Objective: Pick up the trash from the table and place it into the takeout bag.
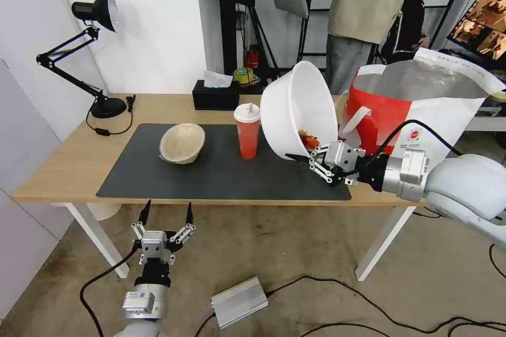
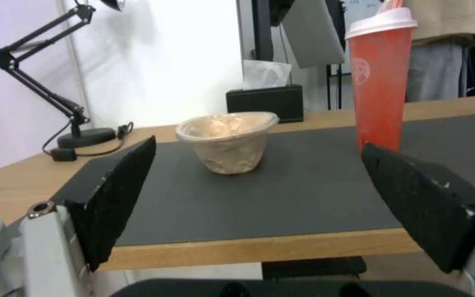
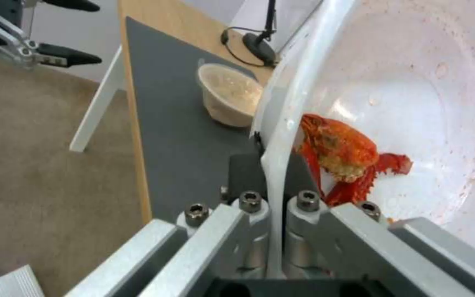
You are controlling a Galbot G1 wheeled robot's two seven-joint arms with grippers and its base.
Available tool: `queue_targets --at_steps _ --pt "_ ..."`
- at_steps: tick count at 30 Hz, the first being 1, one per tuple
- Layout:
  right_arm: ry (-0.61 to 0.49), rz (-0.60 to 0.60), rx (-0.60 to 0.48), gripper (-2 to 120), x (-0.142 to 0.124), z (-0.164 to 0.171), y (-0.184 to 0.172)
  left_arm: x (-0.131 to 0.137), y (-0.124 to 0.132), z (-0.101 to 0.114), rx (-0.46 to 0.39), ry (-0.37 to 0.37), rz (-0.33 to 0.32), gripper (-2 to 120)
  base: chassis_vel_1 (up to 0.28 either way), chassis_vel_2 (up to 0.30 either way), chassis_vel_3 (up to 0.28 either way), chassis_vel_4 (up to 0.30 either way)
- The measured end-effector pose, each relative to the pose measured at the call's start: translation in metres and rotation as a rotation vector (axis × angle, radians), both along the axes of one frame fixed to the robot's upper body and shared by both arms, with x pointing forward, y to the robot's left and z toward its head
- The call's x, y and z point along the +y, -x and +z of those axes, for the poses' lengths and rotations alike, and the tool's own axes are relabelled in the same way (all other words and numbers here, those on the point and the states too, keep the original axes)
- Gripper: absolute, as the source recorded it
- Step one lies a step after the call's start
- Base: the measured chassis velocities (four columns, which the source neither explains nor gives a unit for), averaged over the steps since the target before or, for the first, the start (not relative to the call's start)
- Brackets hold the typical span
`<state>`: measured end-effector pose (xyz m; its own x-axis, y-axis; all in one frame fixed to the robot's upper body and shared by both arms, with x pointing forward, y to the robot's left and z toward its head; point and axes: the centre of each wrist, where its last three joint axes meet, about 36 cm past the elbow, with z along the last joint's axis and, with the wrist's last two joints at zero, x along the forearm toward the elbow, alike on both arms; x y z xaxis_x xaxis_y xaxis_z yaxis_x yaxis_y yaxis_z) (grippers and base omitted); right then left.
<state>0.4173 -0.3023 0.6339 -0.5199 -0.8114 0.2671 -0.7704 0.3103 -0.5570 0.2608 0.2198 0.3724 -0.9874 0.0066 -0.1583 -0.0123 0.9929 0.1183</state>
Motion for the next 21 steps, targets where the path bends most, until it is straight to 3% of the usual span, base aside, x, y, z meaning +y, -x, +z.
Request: queue_targets --at_steps 21 --pt "0.114 -0.018 -0.024 0 -0.033 0.047 0.009 -0.003 -0.004 -0.006 0.007 0.004 -0.019 100 0.0 0.0 0.0 0.0"
